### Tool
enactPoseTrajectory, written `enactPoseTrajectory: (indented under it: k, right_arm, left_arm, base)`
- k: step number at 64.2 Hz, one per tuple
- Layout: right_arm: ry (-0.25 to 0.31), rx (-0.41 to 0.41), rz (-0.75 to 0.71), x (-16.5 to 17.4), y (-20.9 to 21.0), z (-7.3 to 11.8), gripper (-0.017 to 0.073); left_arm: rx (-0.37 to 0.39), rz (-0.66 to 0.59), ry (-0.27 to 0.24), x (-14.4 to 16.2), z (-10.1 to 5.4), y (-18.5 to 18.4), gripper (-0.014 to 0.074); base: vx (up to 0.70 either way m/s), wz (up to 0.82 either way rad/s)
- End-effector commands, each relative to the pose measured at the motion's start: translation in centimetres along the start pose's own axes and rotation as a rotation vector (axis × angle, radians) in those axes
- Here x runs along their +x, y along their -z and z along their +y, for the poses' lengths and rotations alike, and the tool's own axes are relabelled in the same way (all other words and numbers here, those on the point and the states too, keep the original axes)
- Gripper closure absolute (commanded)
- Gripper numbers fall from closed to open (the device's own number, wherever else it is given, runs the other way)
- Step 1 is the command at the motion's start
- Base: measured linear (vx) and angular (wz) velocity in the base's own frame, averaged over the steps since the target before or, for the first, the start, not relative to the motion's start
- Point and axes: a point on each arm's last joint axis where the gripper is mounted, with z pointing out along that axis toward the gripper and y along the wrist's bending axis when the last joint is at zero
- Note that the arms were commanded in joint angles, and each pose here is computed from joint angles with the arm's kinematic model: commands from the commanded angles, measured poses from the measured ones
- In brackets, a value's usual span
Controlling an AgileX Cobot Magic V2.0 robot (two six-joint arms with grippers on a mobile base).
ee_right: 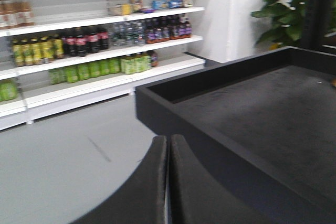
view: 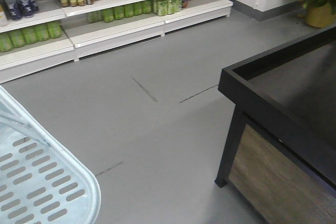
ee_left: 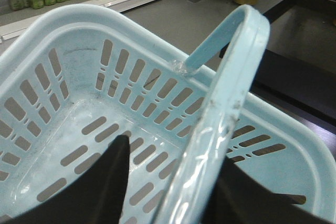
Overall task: Pick three apples into basket with both arms
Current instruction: 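Turn the base toward the fruit table with red apples and oranges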
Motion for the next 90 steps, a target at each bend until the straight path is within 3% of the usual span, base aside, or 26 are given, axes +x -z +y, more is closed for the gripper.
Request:
enactPoseTrajectory:
  k: [1,90]
  right_arm:
    - [0.013,0.004,-0.07,-0.26,0.02,-0.01,0.0564]
    - [0.013,0.004,-0.07,-0.26,0.02,-0.01,0.0564]
  left_arm:
    - [0.018,-0.117,0.013,-1.58,-0.22,0.39,0.0599]
    - [0.018,-0.117,0.013,-1.58,-0.22,0.39,0.0599]
  base:
    - [0.11,-0.5]
    - [0.08,-0.41]
